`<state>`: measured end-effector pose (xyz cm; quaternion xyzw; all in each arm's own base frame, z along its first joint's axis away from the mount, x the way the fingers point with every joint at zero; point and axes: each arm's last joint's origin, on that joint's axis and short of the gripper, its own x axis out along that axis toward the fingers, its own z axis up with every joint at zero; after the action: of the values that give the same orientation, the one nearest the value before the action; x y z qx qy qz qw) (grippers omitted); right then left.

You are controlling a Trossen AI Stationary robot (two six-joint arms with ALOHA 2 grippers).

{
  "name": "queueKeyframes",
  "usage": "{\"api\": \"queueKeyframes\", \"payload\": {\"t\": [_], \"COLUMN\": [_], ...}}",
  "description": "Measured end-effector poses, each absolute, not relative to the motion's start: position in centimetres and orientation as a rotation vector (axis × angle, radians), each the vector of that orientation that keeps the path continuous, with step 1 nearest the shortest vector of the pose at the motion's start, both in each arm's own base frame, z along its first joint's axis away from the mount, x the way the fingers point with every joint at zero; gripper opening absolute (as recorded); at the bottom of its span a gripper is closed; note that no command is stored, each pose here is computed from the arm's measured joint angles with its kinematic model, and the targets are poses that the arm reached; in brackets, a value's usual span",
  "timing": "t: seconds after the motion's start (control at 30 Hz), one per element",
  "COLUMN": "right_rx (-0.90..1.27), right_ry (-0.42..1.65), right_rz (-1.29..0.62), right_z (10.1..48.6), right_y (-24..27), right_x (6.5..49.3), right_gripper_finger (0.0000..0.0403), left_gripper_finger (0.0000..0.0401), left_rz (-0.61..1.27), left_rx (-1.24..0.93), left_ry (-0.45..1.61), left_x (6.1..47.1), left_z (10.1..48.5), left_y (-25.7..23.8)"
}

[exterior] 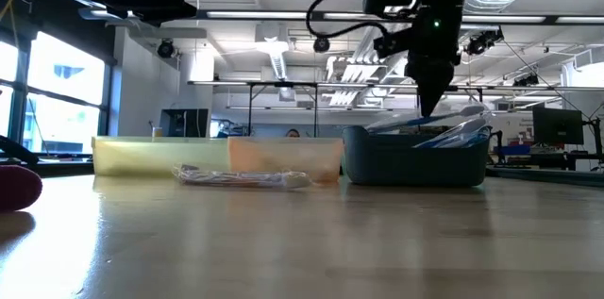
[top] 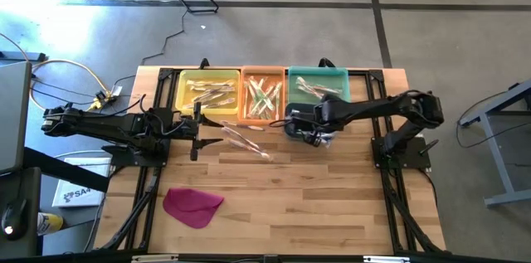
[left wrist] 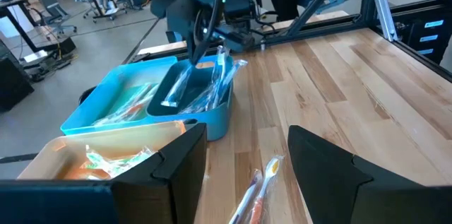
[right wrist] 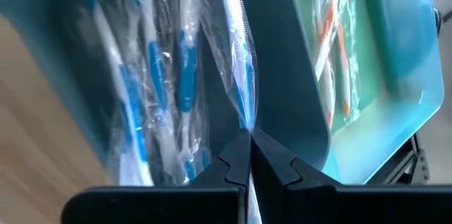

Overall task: Pick & Place Toothbrushes
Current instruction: Put the blue toothbrush into the dark blue bin

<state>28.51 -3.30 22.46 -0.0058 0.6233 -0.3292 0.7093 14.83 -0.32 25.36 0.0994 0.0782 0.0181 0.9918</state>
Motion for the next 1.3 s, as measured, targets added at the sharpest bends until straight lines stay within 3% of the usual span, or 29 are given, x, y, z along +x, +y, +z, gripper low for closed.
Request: {"api": "queueKeyframes", "payload": {"t": [0.4, 0.83, 1.3], "right_rx": [-0.001, 0.002, -0.008], "right_ry": [1.448, 1.418, 1.404], "right_rz": [-0.775, -0.765, -0.750], "right_z": [19.9, 19.8, 19.9], "right_y": [-4.9, -5.0, -4.6], "right_x": [29.6, 30.0, 30.2], "right_gripper_finger": [0.0002, 0.0004, 0.0097], "left_gripper_finger": [0.0193, 0.0193, 0.0193], "left_rz": [0.036, 0.036, 0.036], "left_rx": [0.200, 0.200, 0.200], "left_ry": [0.157, 0.157, 0.158], "left_x": [14.8, 14.8, 14.8], "left_z": [25.4, 25.4, 25.4], "left_y": [-0.3, -0.3, -0.3]}}
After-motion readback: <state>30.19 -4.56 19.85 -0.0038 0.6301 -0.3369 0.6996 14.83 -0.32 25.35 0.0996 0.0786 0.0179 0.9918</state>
